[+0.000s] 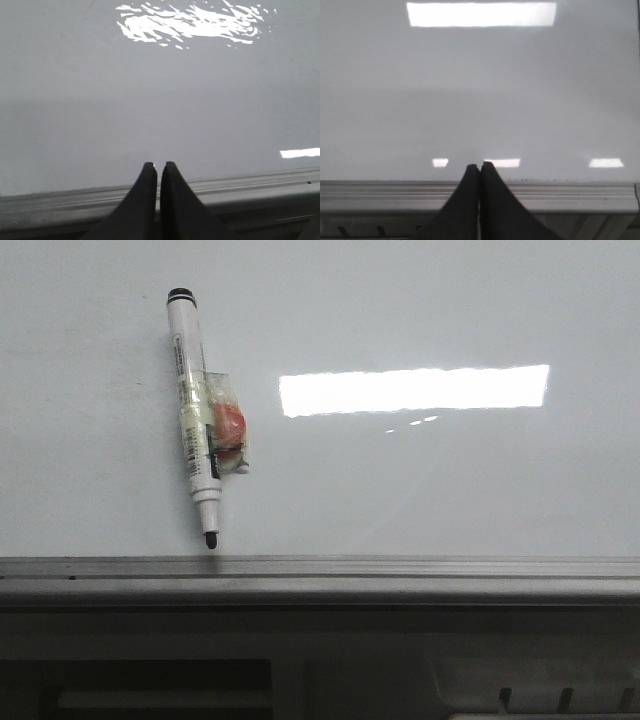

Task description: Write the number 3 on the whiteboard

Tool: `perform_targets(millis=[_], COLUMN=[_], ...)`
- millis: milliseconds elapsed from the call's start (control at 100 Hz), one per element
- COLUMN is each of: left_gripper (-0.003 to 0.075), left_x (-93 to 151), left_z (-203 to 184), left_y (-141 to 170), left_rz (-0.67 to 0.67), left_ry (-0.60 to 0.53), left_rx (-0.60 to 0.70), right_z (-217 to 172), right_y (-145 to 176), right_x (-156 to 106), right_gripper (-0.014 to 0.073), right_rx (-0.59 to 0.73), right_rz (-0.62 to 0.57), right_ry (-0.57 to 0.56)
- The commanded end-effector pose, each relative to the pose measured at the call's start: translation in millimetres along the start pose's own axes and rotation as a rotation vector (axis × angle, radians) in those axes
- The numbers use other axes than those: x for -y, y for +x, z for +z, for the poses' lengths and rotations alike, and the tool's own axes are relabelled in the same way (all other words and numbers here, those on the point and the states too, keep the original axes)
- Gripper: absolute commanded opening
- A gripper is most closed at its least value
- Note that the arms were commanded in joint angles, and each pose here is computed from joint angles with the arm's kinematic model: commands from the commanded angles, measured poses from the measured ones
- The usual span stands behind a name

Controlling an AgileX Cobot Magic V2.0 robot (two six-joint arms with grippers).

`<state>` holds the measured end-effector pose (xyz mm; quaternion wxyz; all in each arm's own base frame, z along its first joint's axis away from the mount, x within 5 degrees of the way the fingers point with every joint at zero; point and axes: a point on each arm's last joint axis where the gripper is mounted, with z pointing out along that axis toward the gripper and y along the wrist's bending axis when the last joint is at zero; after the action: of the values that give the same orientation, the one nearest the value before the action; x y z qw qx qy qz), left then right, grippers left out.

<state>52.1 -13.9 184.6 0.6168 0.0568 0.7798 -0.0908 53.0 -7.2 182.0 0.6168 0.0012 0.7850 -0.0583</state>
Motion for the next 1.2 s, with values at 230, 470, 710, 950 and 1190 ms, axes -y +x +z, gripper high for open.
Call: perform_targets(millis=[230,470,710,950,1190], left_gripper=[-0.0021,-0.0021,-0.0021,-0.0021,-0.0021], left_x=[-1,-1,-1,5,5], left_z=[-1,-1,-1,-2,-4], left_y=[-4,-4,-4,-14,-20], left_rz=[-0.021,-0.021,-0.001,-0.478,-0.798], left_ry=[-0.009,-0.009,-0.015,0.099,0.159], left_rx=[0.09,0.09,0.091,0.177,0.22], right_z=[2,2,2,1,-12], right_y=[7,7,7,-5,-41], right_x=[0,0,0,0,-5], right_gripper=[-0.0061,-0.0061,-0.0061,-0.0061,-0.0061], right_rx=[0.004,0.004,0.004,0.14,0.565], right_rz=[-0.016,-0.016,-0.016,-0.141,0.037], right_ry=[0.004,0.004,0.004,0.022,-0.065])
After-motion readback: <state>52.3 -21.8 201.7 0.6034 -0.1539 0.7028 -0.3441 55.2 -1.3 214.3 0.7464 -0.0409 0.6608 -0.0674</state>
